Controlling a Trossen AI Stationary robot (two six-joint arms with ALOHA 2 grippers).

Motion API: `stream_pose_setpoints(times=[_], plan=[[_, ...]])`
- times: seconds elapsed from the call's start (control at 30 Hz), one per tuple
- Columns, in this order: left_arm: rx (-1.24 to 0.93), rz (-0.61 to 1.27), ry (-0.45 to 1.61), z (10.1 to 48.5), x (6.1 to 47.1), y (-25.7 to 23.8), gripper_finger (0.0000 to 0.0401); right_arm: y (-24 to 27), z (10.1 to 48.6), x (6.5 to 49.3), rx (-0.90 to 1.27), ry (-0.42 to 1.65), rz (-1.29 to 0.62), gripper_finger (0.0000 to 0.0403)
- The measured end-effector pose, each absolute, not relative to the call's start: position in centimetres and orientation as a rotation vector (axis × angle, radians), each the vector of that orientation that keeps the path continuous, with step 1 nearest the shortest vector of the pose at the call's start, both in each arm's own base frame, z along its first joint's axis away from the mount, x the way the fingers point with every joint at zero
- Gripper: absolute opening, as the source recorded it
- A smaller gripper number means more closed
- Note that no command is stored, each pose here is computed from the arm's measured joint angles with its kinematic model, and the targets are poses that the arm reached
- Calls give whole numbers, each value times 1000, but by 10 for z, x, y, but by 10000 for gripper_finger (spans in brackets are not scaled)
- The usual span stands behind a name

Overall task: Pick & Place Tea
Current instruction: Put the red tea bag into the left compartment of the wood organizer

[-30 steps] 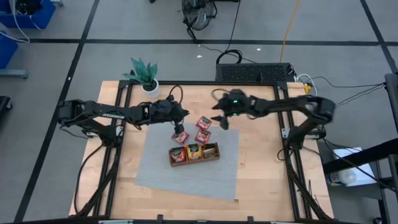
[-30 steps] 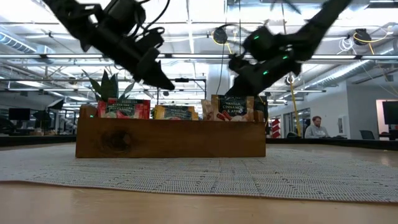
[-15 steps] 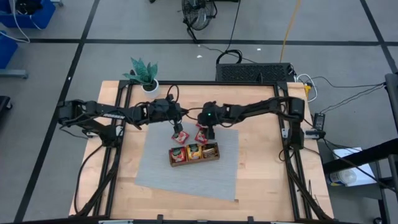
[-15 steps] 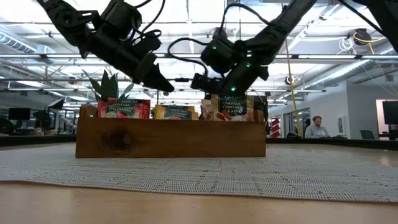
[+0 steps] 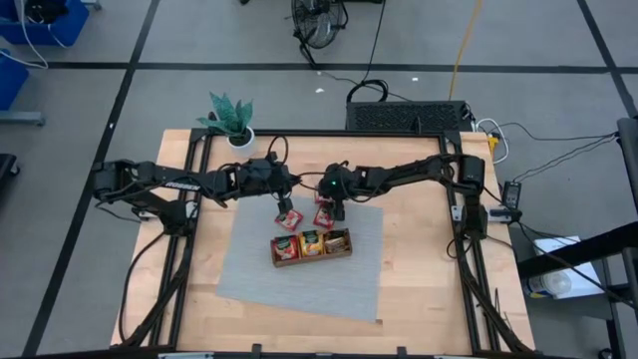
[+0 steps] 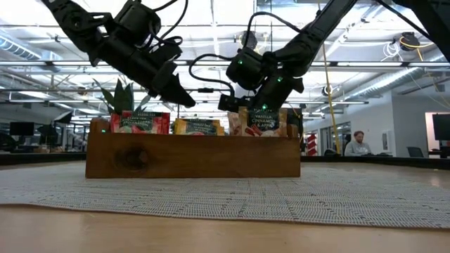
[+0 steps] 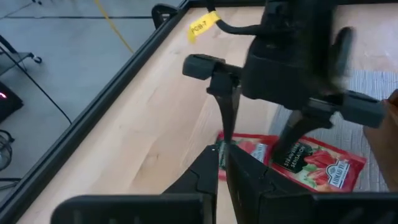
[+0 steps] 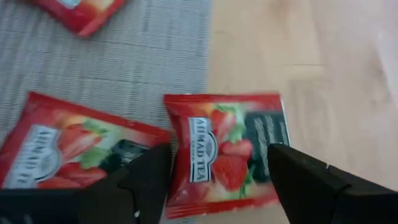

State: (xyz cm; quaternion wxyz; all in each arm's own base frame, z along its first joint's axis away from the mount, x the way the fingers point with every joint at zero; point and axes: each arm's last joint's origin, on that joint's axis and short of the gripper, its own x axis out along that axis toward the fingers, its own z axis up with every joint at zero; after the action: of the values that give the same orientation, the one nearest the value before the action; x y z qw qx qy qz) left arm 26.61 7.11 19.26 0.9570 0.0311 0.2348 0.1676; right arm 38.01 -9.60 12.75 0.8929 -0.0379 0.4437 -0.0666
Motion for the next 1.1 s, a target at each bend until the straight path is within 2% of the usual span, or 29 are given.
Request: stream_pose_setpoints(times=[0.2,0.63,0.83,1.1], plan=[[52,341,480,192,266,71,37,-103,124,375,-63,955,-148,188],[48,342,487,191,266,71,37,-105,122,373,-151,969,-103,13],[41,343,493,191,266,71,37,-100,125,374,-228,970,-104,5],[-8,355,472,192,266,71,37,-82,154,382,-470,885,-252,3]])
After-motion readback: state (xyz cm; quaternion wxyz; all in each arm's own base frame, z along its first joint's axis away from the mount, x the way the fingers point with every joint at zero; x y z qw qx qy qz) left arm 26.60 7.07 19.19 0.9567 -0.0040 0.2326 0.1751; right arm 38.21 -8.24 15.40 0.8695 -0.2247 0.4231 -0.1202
